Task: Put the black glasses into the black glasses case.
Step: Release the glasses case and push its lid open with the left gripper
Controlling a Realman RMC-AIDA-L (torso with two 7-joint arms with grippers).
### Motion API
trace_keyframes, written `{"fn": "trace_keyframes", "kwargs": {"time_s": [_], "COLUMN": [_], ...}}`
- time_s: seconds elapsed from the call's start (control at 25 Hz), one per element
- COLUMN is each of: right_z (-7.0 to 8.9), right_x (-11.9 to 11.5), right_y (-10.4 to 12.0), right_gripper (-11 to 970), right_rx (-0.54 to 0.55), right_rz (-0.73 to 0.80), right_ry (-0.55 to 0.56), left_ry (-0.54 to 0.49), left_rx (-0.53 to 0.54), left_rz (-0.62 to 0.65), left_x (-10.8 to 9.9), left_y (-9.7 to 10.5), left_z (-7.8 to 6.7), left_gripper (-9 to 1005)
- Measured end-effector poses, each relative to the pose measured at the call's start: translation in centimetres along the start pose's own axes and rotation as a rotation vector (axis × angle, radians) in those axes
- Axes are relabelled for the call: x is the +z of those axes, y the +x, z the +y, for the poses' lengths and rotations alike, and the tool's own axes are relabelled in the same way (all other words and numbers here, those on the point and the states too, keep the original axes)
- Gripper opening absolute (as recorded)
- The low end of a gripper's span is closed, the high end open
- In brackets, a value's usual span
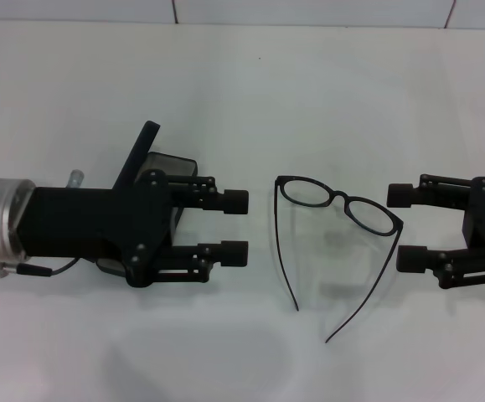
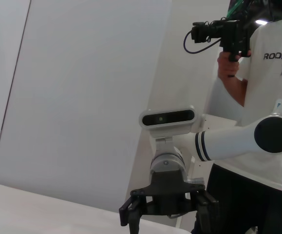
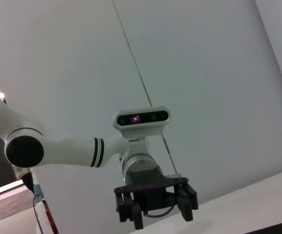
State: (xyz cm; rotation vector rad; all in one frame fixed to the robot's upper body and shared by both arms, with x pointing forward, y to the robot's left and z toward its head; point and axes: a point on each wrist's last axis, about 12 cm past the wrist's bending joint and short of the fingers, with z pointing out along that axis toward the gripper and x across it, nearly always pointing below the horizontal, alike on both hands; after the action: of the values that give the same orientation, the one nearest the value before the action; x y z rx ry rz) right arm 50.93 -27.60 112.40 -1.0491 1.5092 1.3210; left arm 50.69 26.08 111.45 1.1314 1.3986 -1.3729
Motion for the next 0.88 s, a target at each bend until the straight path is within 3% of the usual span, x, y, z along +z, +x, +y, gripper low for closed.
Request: {"fn": "trace_keyframes", "kwargs": {"time_s": [0.52, 0.76, 0.88], "right_z": [-0.1, 0.3, 1.3], "right_x": [-0.2, -2.5, -4.5], "right_y": [0.1, 0.9, 1.7], "right_gripper": [870, 870, 870], "right_rx": [-0.001, -0.066, -0.13], "right_rz": [-0.023, -0.162, -0.303], "right_ry": [0.027, 0.203, 0.321], "left_ry": [-0.034, -0.165, -0.216], "left_rx": [0.014, -0.054, -0.102], "left_rz": [-0.03, -0.109, -0.067], "left_x": [-0.1, -0.8, -0.8], "left_y": [-0.3, -2.0, -3.9], "left_z": [0.3, 1.7, 2.3], "left_gripper": [586, 583, 581]}}
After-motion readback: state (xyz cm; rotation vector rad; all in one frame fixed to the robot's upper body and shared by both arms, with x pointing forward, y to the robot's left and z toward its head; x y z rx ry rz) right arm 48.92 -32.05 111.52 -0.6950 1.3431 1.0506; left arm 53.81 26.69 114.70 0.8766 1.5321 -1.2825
